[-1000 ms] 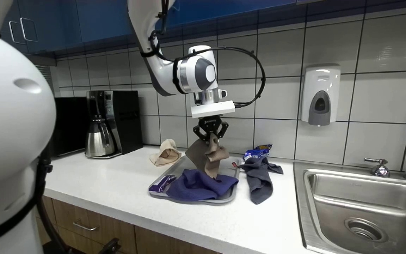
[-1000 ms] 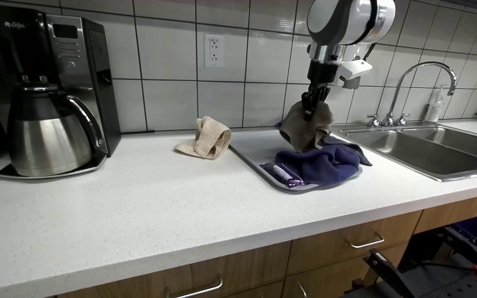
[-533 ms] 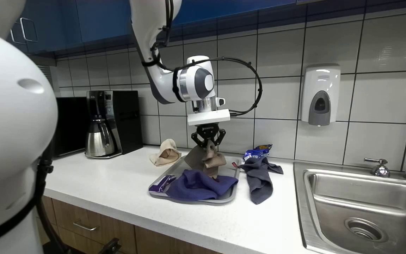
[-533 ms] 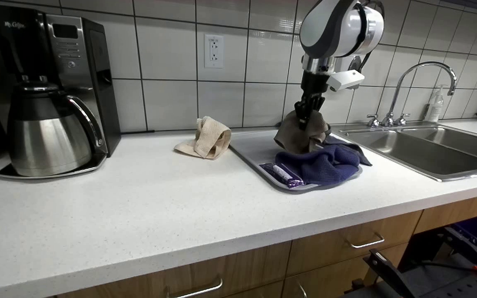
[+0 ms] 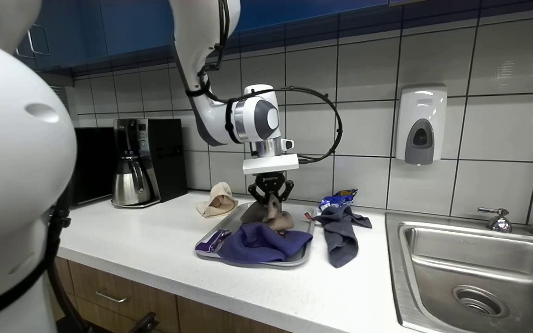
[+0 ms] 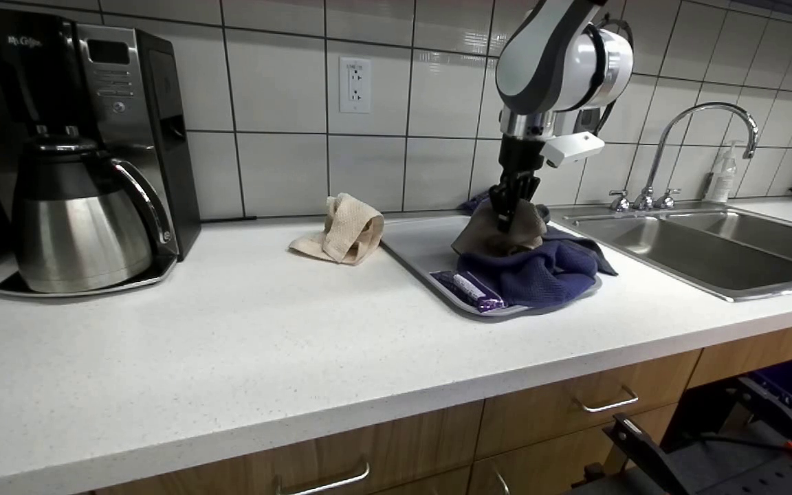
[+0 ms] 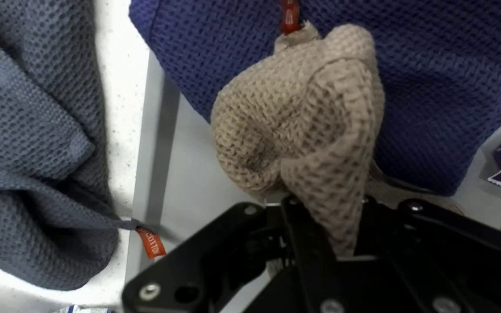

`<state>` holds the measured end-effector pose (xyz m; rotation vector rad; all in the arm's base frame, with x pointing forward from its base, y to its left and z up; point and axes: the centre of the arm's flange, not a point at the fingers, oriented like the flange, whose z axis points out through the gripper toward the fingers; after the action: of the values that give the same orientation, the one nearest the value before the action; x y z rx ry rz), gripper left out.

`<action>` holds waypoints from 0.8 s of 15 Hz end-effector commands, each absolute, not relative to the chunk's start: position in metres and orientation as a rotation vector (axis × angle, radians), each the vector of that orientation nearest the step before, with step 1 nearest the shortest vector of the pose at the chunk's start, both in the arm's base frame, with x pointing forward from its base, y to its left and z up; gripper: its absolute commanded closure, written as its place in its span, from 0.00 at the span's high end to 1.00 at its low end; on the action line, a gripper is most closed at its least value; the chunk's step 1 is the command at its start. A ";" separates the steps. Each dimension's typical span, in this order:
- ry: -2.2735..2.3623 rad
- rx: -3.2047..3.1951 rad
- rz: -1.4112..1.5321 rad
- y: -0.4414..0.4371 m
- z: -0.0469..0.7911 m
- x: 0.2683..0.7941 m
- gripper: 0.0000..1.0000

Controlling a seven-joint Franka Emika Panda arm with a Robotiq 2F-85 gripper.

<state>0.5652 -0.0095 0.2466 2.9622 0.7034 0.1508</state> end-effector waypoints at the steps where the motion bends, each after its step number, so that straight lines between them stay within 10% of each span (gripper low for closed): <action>1: 0.672 2.966 0.110 -0.004 0.235 0.554 0.04; 4: 0.663 2.967 0.089 -0.002 0.229 0.549 0.04; 5: 0.666 2.965 0.078 -0.002 0.229 0.547 0.41; 12: 0.603 2.953 0.087 -0.009 0.253 0.531 0.87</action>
<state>0.5482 -0.0063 0.2304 2.9682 0.6500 0.0855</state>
